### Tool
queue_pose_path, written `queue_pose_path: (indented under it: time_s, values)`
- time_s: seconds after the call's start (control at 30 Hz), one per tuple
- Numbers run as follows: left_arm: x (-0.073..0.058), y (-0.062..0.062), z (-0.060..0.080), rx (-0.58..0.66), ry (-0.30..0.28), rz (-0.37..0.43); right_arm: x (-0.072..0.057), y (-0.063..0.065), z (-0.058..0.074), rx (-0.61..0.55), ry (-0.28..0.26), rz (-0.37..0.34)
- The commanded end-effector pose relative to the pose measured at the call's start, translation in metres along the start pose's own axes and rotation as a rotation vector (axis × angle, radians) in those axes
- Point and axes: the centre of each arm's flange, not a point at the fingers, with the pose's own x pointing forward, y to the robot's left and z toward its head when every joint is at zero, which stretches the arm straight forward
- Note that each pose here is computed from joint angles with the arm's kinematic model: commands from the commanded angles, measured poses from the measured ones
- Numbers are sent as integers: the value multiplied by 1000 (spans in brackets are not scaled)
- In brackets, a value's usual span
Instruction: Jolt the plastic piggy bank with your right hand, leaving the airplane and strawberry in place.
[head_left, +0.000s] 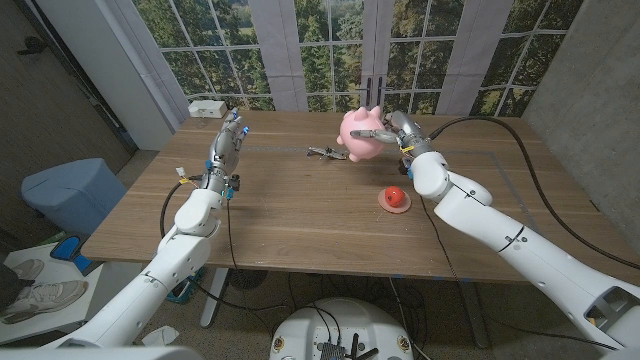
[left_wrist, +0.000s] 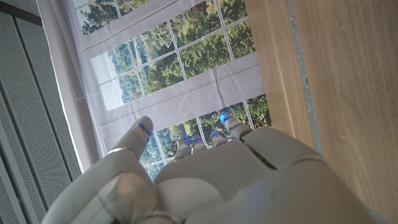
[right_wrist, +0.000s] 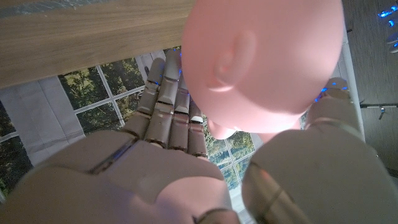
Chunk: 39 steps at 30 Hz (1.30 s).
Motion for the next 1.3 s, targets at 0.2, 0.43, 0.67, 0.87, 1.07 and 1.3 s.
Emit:
queue_pose_path:
  time_s: [0.2, 0.43, 0.67, 0.87, 1.07, 1.3]
  values:
    - [-1, 1, 0, 0, 0, 0, -6, 25, 15, -149, -105, -10]
    - [-3, 2, 0, -2, 1, 4, -10, 39, 23, -252, -154, -24]
    - [-4, 3, 0, -2, 1, 5, -13, 50, 32, -335, -196, -6]
    - [-5, 3, -1, -5, 0, 6, -16, 60, 36, -385, -227, 22]
    - [-5, 4, -1, -6, 0, 7, -16, 72, 39, -438, -258, 45]
    - [-5, 4, -1, -6, 2, 7, -16, 85, 40, -499, -286, 51]
